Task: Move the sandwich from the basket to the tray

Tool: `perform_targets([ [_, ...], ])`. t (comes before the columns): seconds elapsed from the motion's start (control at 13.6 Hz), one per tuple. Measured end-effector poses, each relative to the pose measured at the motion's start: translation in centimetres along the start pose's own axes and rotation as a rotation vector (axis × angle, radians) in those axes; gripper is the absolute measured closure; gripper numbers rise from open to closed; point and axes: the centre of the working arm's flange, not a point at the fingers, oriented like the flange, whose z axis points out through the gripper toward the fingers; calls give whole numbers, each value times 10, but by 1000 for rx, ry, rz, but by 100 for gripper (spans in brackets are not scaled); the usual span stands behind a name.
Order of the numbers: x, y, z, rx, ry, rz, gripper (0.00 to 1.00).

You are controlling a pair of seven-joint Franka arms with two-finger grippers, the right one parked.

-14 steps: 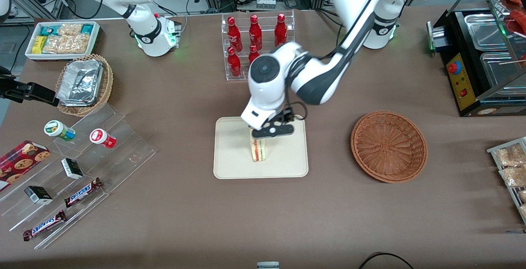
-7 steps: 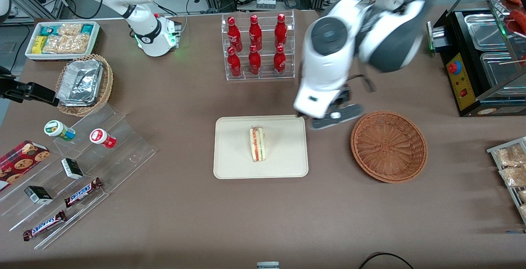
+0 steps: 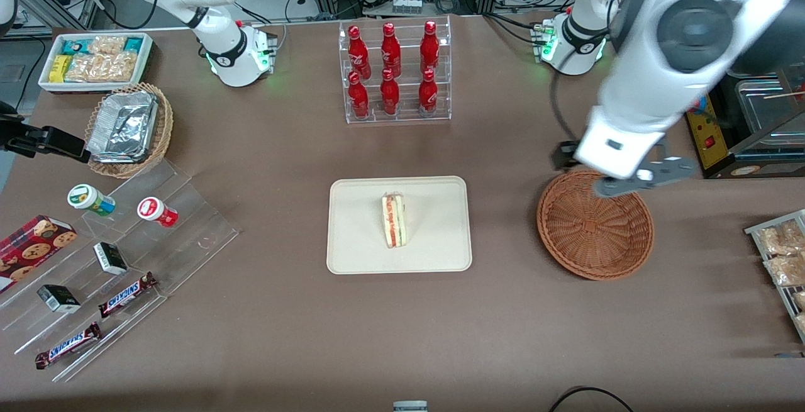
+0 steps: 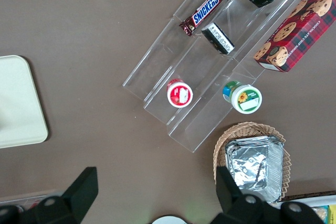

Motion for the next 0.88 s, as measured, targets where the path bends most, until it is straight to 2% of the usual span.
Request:
perform_targets([
  [0.22,21,-80,-7,-53,-15,74,0],
  [0.88,31,-191,2,-79,-42,180,0],
])
